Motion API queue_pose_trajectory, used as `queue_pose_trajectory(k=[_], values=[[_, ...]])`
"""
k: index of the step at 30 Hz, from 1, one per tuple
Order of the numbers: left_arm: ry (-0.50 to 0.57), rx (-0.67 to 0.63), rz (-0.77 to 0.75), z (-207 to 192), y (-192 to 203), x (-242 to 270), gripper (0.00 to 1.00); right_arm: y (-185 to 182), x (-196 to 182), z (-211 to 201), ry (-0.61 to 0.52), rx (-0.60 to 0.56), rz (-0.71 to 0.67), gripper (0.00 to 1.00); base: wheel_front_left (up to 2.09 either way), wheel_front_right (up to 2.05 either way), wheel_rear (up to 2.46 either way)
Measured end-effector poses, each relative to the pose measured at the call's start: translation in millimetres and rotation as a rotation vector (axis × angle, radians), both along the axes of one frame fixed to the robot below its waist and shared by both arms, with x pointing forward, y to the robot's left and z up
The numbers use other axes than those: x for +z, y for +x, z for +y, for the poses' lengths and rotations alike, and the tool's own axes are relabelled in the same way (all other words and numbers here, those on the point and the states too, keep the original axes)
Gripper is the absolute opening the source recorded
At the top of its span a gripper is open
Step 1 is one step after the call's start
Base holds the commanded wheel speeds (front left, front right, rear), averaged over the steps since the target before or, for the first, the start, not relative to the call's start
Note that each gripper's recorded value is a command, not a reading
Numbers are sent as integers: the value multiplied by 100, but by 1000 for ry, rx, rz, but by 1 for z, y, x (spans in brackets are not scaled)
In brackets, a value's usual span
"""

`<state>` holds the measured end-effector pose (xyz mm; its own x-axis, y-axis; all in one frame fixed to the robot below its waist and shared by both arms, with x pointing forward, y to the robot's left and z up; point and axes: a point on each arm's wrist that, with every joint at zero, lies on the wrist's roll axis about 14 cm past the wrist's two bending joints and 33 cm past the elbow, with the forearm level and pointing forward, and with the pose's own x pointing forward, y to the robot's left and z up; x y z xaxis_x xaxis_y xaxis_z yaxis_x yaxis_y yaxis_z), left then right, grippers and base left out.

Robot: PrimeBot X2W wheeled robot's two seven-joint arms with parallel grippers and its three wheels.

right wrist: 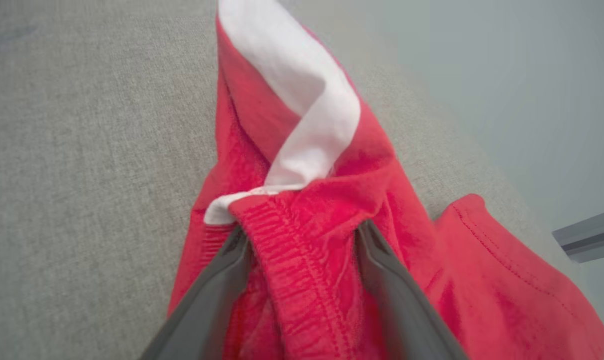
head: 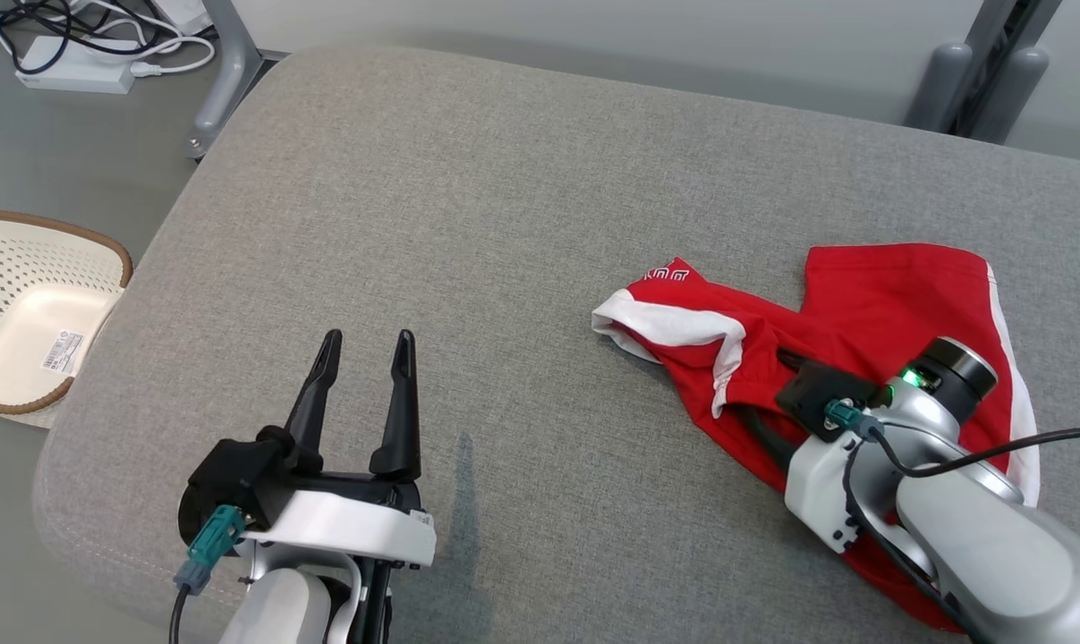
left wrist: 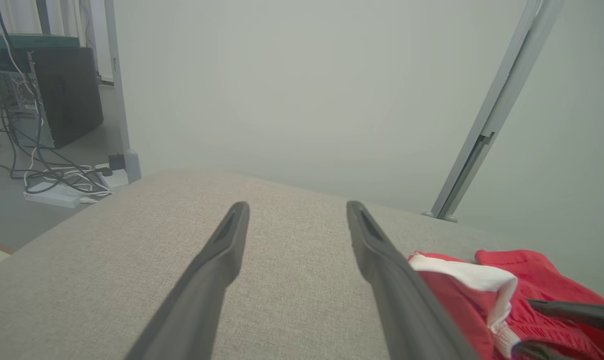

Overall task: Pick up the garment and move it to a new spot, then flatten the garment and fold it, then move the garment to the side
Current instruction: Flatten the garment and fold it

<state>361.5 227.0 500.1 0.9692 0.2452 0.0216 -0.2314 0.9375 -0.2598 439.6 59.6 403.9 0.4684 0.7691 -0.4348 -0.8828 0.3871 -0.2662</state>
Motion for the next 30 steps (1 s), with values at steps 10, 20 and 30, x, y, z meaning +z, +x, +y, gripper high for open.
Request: queue_pose_trajectory(k=[10, 20, 30], values=[[16, -18, -3, -5, -11, 1, 100, -11, 52, 40, 269, 7, -18, 0, 0, 0, 0], [16, -14, -29, -5, -27, 7, 100, -42, 186, 89, 755, 68, 27, 0, 0, 0, 0], [22, -45, -34, -13, -27, 7, 100, 31, 280, 0, 1127, -184, 3, 0, 0, 0, 0]])
